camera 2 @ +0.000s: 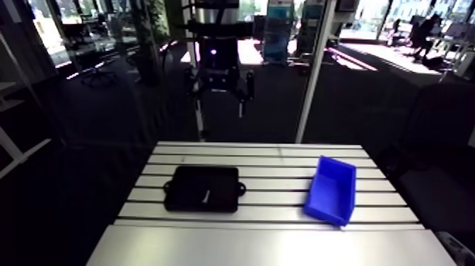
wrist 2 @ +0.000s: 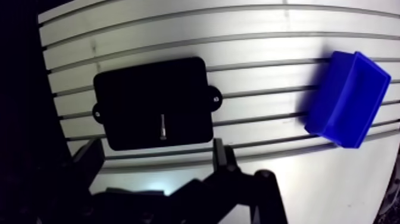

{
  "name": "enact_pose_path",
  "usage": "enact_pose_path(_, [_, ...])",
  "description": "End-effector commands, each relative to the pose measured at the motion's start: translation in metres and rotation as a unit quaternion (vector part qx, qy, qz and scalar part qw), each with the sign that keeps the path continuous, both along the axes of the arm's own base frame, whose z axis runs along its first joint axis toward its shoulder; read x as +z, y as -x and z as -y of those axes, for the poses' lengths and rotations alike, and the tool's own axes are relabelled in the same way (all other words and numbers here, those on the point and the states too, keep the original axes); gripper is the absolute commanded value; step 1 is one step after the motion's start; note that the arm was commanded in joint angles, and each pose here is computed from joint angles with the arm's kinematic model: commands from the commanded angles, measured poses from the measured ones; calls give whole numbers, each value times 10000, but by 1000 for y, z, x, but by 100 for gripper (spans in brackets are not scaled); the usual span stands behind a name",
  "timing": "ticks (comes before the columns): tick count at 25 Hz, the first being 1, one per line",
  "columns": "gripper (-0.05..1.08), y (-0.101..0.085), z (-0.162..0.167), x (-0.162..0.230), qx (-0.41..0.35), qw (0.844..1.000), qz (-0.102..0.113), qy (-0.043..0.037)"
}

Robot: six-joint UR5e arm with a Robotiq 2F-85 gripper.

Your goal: Pick up the M10 bolt from the tray and put it into the blue bin.

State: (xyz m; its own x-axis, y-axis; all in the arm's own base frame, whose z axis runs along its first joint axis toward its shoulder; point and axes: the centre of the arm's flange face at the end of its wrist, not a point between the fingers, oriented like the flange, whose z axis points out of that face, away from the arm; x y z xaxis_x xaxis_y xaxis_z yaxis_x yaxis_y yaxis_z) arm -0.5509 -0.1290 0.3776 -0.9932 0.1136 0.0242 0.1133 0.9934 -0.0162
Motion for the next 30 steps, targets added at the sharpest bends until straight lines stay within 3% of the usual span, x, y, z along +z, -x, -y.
enact_pose_path(1, [2, -3, 31, -49, 120, 9998, 171, -58])
enact_pose_path(15, [4, -12, 39, -98, 174, 9996, 224, -77])
enact_pose_path(26, [20, -27, 38, -137, 175, 9983, 554, -77])
enact_pose_path(30, [26, -31, 37, -153, 222, 9983, 530, -82])
